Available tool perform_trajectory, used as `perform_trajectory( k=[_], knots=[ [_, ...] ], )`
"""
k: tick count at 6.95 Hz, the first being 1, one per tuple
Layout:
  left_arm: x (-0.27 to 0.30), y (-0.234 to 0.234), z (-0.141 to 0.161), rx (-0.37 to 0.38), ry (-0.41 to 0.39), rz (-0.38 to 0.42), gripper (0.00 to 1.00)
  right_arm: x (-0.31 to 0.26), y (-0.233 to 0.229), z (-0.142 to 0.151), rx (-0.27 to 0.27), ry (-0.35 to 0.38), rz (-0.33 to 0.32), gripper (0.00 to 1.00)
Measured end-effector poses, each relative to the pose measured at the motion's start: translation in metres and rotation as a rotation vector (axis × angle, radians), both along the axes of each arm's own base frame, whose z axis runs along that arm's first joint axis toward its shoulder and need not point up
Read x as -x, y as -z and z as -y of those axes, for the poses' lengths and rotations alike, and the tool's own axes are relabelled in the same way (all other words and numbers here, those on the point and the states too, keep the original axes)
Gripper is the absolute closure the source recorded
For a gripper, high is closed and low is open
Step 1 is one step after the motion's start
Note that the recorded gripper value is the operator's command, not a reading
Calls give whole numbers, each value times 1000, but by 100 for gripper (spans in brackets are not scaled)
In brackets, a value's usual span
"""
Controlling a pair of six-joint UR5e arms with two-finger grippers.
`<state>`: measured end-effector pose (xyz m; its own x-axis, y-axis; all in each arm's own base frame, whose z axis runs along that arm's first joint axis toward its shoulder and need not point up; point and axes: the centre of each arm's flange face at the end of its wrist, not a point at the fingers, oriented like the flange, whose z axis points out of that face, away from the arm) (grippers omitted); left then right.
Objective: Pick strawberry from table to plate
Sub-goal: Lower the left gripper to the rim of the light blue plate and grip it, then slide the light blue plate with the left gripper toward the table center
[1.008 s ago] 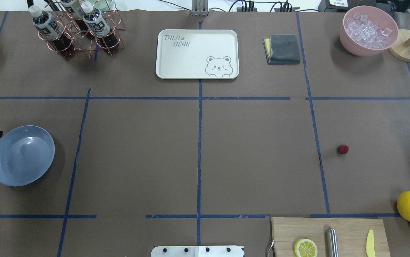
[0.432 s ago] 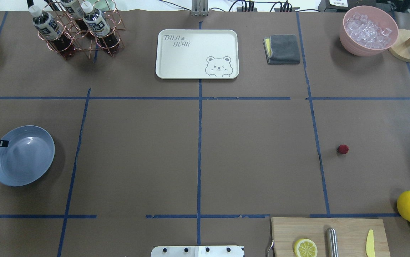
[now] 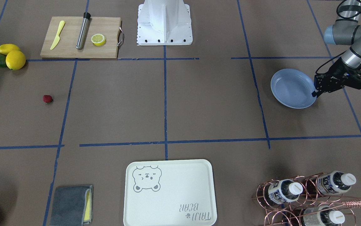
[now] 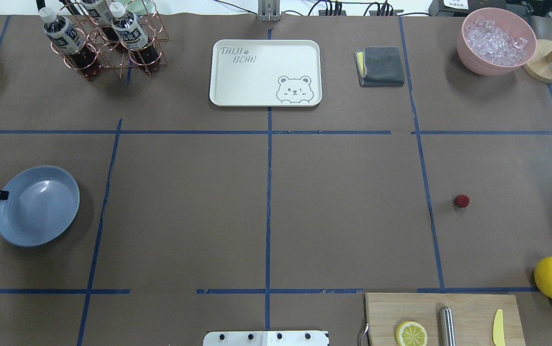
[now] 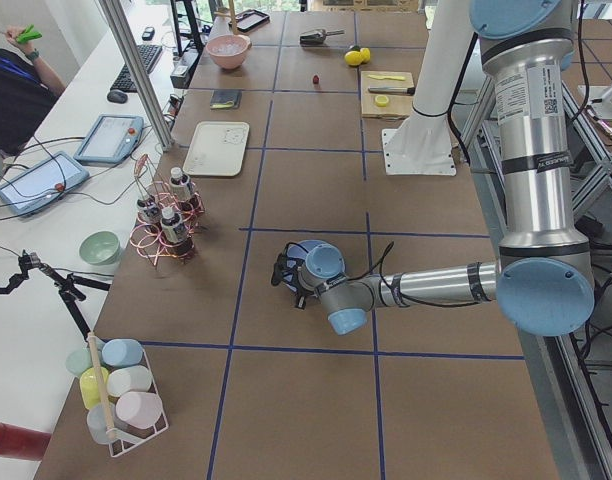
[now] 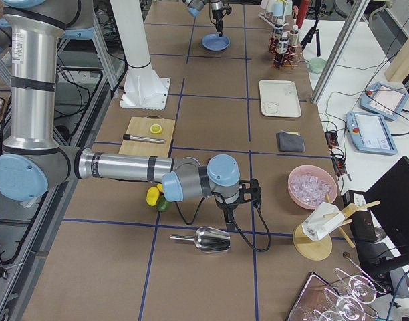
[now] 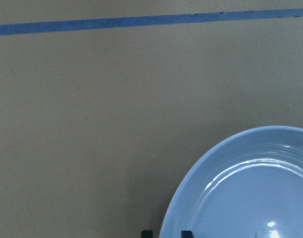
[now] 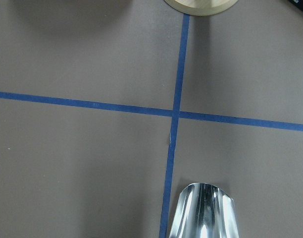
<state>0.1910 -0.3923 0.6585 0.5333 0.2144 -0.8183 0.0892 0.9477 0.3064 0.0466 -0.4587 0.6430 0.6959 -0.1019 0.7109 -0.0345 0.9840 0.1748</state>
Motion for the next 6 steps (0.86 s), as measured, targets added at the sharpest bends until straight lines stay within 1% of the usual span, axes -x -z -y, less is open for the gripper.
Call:
perform_trajectory(
  k=[1,2,3,4,5,6],
  knots=[
    [-3,20,3,-10,-6,-19,100,0,0,0,1,0,1,0],
    [-10,56,10,-11,-15,-35,100,0,0,0,2,-2,1,0],
    [-19,106,21,2,-16,-44,100,0,1,0,4,-5,3,0],
    [-36,160,39,29,2,-70,100,0,1,0,6,-7,3,0],
    [-67,215,61,60,21,-110,100,0,1,0,7,-8,3,0],
    [-111,268,74,84,33,-133,100,0,1,0,7,-8,3,0]
  ],
)
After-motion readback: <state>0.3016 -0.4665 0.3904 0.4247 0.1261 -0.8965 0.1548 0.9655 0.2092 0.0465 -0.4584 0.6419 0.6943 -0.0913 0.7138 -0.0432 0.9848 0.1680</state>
